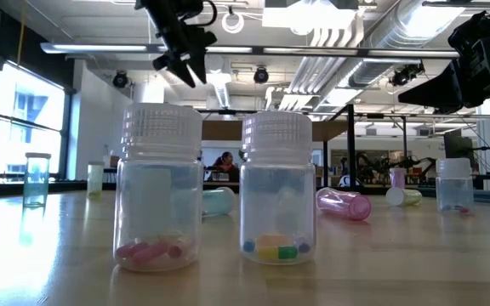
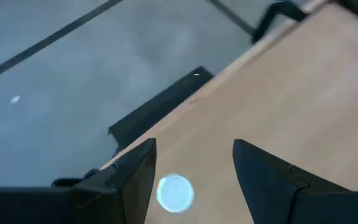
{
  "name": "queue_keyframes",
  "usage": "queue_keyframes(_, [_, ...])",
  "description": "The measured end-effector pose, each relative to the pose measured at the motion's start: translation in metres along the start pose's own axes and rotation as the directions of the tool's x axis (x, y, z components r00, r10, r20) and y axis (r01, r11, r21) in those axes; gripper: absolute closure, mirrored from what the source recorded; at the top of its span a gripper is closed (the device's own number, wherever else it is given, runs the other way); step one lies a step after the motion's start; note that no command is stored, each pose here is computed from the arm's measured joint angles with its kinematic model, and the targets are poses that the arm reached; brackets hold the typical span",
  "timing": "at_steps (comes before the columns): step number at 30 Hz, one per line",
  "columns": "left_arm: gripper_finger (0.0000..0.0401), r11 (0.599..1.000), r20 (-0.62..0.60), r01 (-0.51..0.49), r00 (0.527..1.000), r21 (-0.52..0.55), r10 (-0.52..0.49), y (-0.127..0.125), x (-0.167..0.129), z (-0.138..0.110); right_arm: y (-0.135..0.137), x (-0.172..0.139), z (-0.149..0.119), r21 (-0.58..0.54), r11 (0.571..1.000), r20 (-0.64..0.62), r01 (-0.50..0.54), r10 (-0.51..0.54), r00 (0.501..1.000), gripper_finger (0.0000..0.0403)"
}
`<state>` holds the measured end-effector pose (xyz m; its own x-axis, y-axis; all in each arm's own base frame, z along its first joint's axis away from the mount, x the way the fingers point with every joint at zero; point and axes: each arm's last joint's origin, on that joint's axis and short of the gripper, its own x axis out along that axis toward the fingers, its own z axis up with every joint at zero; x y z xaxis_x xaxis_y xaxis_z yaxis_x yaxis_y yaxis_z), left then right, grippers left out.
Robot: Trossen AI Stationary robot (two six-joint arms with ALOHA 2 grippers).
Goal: Pick and place medicine bottles onto shelf by color
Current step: Put the top white transparent pill bottle on the shelf
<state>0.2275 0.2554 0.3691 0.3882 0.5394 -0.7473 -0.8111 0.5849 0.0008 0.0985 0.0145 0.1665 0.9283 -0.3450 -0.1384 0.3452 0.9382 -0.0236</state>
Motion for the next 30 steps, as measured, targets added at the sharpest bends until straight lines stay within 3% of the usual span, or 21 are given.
queue_keyframes(5, [0.0201,0.994,0.027,0.063,0.997,0.093,-0.066,-0.012,-0.019,-0.003,0.000,0.000,0.000,0.001,1.000,0.000,0.001,-0.001,1.000,0.0403])
queue_keyframes(12, [0.0201,0.962,0.134,0.164,0.971,0.219,-0.196,-0.054,-0.035,-0.031,0.000,0.000,0.000,0.000,1.000,0.000,0.000,0.000,1.000,0.0403])
queue_keyframes(22, [0.0202,0.885,0.189,0.295,0.906,0.361,-0.379,-0.107,-0.012,-0.097,0.000,0.000,0.000,-0.002,1.000,-0.003,0.000,0.000,1.000,0.0403])
queue_keyframes(30, [0.0203,0.801,0.181,0.389,0.840,0.455,-0.511,-0.147,-0.004,-0.141,0.000,0.000,0.000,-0.002,1.000,-0.002,0.000,0.000,1.000,0.0403])
